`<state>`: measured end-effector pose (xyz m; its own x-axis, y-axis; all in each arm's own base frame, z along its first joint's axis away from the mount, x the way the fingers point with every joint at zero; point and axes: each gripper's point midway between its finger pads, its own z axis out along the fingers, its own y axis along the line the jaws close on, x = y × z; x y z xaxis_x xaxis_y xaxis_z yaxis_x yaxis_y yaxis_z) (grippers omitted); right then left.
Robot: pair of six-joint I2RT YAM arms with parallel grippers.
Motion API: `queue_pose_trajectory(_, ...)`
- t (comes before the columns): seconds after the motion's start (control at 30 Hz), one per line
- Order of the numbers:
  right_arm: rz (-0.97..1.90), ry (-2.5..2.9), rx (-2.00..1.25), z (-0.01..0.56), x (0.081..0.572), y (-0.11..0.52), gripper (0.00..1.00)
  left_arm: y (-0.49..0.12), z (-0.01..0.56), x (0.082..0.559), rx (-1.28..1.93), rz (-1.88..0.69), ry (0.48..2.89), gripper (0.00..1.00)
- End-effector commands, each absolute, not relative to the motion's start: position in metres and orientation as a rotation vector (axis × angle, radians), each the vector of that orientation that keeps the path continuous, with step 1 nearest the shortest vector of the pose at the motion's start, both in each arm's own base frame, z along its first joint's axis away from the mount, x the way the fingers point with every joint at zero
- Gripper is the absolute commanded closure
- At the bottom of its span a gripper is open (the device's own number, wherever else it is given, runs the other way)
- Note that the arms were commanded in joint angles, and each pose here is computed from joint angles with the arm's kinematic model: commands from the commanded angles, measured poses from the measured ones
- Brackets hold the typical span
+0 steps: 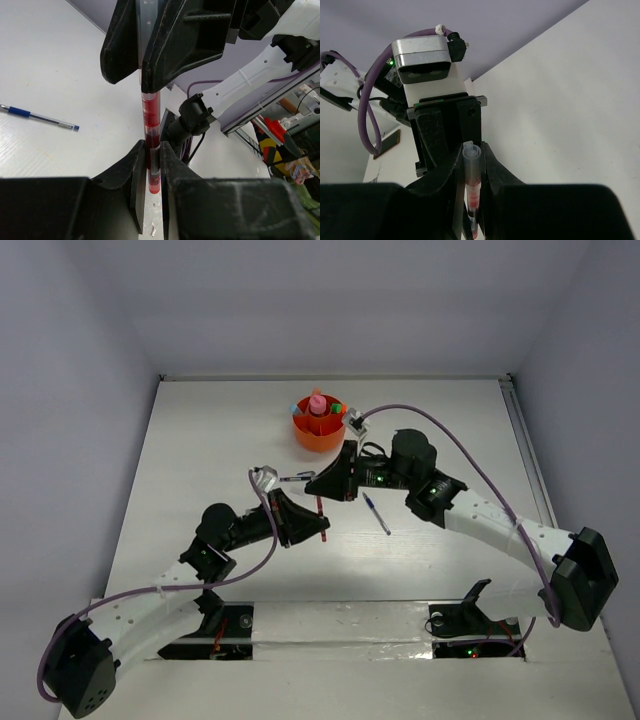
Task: Sort the stationery into containers
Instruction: Close the pen cap on the pen.
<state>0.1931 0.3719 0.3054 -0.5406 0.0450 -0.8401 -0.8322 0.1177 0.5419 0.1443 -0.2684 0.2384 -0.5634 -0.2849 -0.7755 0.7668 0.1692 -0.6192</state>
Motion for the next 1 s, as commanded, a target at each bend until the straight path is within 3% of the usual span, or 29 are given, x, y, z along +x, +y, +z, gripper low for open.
queue_pose_trajectory(0.0, 1.521, 1.634, -0.766, 0.305, 0.189, 0.366, 1.0, -0.268, 0.28, 0.145, 0.497, -1.539, 1.426, 1.0)
queue_pose_trajectory(0.53, 1.608, 1.852, -0.675, 0.191, 0.136, 0.35, 1.0, -0.262, 0.342, 0.177, 0.432, -1.45, 1.332, 1.0)
queue_pose_trajectory(0.97, 1.544, 1.983, -0.589, 0.156, 0.129, 0.346, 1.0, -0.266, 0.367, 0.182, 0.412, -1.506, 1.281, 1.0)
